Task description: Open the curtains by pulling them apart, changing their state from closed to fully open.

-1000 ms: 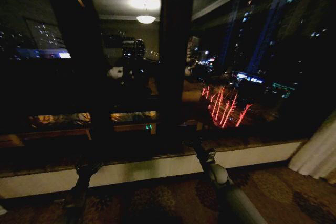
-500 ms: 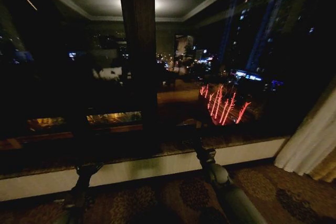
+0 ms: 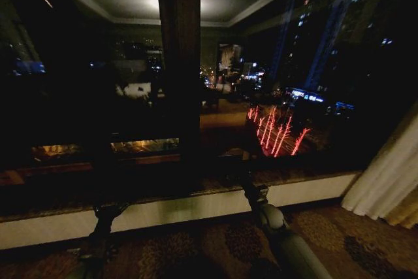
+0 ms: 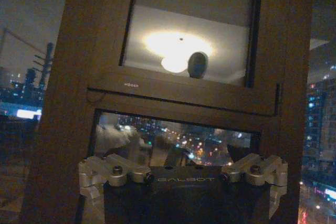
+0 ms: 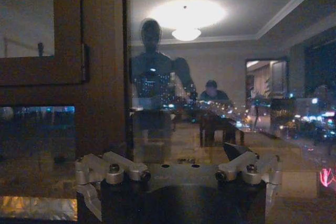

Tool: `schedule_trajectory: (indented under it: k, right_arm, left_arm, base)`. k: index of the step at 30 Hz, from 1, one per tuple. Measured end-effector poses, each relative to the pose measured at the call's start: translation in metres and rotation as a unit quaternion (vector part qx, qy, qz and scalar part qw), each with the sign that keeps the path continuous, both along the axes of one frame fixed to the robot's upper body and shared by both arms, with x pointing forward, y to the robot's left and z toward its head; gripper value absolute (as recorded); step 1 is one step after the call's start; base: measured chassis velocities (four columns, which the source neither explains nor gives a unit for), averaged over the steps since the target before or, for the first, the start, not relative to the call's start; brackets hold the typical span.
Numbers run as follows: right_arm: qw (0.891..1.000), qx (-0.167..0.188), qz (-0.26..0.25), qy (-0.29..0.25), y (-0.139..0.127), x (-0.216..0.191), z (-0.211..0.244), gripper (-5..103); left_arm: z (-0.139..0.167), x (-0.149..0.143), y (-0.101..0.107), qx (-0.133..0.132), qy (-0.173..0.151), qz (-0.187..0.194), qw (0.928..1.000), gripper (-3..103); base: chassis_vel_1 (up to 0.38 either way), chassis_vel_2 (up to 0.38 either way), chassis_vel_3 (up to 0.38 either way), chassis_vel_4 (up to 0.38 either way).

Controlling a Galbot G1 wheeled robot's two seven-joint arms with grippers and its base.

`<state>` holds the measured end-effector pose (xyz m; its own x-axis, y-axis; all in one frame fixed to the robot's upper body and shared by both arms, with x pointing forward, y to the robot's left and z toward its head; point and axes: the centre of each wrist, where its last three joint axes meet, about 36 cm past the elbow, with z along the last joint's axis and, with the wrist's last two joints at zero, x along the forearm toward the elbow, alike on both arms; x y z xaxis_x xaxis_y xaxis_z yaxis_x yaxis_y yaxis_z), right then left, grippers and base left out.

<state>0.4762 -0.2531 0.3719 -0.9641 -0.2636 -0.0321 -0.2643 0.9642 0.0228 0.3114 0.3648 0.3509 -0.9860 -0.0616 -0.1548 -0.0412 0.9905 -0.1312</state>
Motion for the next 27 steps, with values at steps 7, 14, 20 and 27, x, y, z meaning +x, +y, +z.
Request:
schedule_trajectory:
  k: [7, 14, 20, 27]
  right_arm:
    - [1.0, 0.0, 0.0, 0.0, 0.0, 0.0, 0.0, 100]
    - [1.0, 0.0, 0.0, 0.0, -0.0001, 0.0, 0.0, 100]
    - [1.0, 0.0, 0.0, 0.0, 0.0, 0.0, 0.0, 100]
    - [1.0, 0.0, 0.0, 0.0, 0.0, 0.0, 0.0, 100]
  left_arm:
    - [0.0, 0.0, -0.0001, 0.0, 0.0, 0.0, 1.0, 100]
    - [0.0, 0.0, -0.0002, 0.0, 0.0, 0.0, 1.0, 100]
    - [0.0001, 0.0, -0.0001, 0.0, 0.0, 0.0, 1.0, 100]
    - [0.0001, 0.0, 0.0, 0.0, 0.0, 0.0, 1.0, 100]
  base:
    - [-0.03, -0.031, 0.022, 0.029]
    - [-0.034, -0.032, 0.02, 0.027]
    - [0.001, -0.011, 0.002, 0.008]
    - [-0.001, -0.157, -0.002, 0.174]
